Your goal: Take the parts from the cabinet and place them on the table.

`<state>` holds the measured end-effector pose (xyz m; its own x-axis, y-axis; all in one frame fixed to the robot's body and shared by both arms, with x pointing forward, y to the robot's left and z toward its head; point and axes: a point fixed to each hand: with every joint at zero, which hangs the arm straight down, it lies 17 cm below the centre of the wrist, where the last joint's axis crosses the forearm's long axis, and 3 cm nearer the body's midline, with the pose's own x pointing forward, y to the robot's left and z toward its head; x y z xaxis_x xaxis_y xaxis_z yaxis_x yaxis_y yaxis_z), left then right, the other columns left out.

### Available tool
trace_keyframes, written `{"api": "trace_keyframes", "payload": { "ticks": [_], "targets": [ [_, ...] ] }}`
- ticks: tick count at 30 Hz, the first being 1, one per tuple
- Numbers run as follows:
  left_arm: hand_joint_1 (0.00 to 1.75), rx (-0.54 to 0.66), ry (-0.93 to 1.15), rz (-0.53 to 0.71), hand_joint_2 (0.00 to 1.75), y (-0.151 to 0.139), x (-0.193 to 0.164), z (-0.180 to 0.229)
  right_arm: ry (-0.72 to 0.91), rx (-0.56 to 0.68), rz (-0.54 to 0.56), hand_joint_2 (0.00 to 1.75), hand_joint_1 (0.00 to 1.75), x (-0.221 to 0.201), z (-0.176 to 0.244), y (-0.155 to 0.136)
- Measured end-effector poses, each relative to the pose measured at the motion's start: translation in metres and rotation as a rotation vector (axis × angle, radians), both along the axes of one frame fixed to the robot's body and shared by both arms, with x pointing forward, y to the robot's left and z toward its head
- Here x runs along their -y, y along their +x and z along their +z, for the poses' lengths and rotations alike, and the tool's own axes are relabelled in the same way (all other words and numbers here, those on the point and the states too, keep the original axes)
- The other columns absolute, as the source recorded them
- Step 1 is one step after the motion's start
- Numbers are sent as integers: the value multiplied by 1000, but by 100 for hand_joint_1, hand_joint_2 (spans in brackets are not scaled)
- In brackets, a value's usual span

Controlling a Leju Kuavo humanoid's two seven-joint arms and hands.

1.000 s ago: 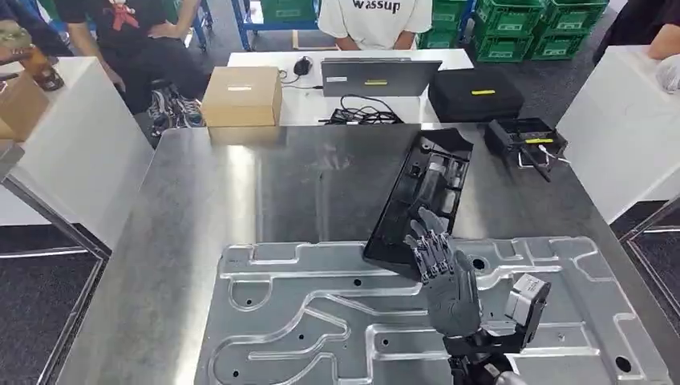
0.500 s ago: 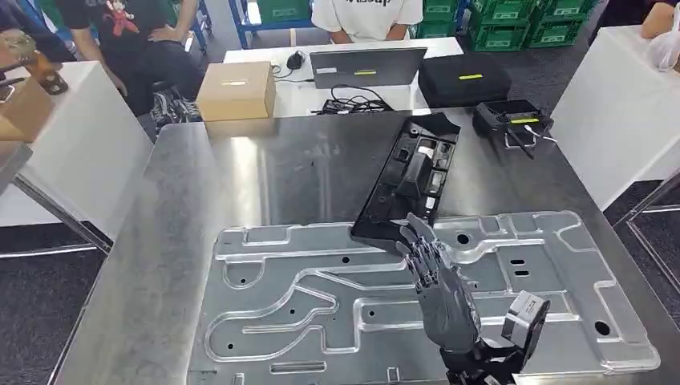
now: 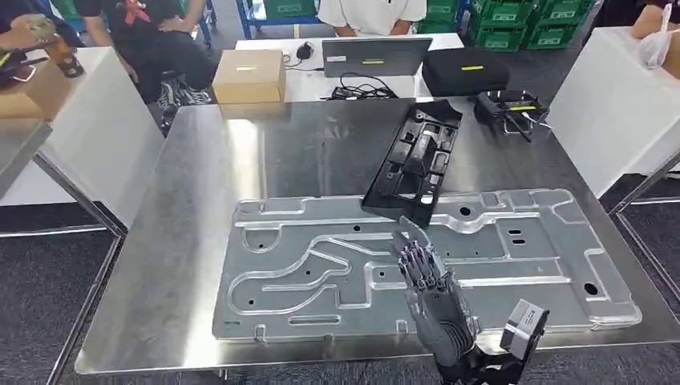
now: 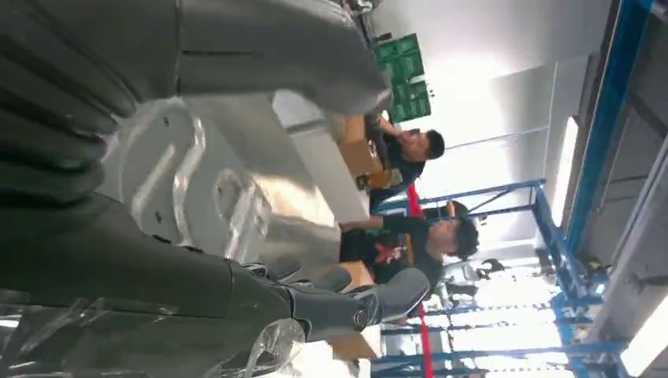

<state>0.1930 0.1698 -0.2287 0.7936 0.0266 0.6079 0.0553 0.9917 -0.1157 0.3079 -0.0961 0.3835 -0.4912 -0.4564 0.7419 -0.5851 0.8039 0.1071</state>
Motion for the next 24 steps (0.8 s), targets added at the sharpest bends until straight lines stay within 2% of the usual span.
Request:
{"api": "trace_keyframes", "payload": {
  "ticks": [24],
  "targets": [
    [0, -9, -1, 1, 0, -5, -2, -2, 50, -31, 60, 175, 0, -1, -11, -17]
  ]
}}
